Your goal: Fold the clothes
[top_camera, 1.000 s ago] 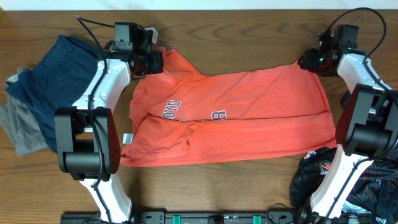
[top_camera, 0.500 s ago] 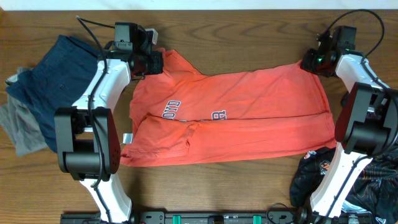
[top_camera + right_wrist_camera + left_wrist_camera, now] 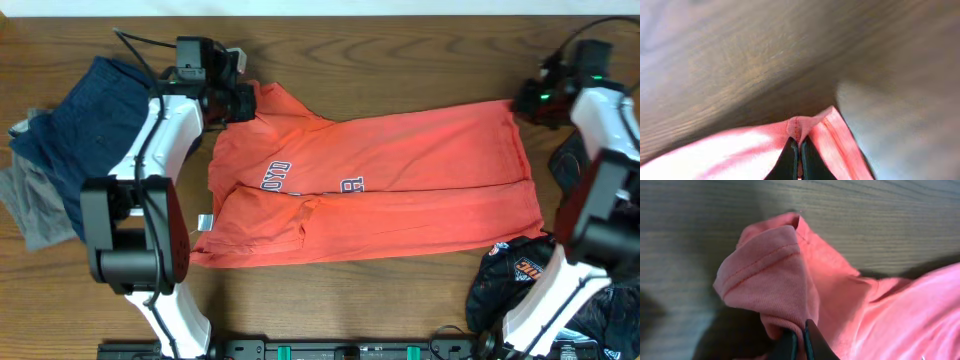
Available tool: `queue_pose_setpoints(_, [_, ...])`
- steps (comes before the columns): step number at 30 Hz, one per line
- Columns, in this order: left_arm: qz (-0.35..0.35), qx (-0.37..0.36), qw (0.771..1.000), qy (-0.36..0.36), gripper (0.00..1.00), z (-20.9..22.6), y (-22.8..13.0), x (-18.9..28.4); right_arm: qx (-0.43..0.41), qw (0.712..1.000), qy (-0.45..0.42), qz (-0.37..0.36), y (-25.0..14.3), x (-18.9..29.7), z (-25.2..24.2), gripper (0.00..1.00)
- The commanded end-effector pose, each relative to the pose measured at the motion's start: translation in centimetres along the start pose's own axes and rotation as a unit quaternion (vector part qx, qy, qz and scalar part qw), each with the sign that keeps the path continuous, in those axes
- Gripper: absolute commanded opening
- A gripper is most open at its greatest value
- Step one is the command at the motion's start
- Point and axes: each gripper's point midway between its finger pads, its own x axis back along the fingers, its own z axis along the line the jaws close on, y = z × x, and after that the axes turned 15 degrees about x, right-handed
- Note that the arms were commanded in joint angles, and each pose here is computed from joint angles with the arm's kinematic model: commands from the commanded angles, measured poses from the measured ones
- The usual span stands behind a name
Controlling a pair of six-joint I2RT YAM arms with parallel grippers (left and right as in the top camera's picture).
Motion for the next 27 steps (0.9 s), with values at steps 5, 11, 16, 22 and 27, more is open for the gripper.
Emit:
queue_pose_setpoints(5, [0.003, 0.008, 1.000, 0.001, 0.06, -1.9, -1.4, 6.3, 0.000, 1.000, -0.010, -0.009, 0.1, 7.0, 0.4, 0.01])
queue_pose_setpoints(11, [0.094, 0.046, 0.994, 0.035, 0.06, -0.9, -6.6, 8.5, -0.013, 0.995, -0.062, 0.073, -4.2, 9.5, -0.5, 0.01])
queue_pose_setpoints(16, [0.175, 0.079, 0.979, 0.075, 0.06, 0.4, -10.7, 9.8, -0.018, 0.978, -0.143, 0.153, -8.0, 11.1, -3.0, 0.01])
queue_pose_setpoints(22, [0.234, 0.098, 0.959, 0.129, 0.06, 2.0, -13.8, 11.5, -0.017, 0.962, -0.183, 0.200, -10.1, 12.2, -4.1, 0.01])
queue_pose_setpoints(27, [0.263, 0.108, 0.948, 0.142, 0.06, 2.7, -15.6, 11.6, -0.018, 0.956, -0.187, 0.224, -11.2, 12.7, -4.1, 0.01])
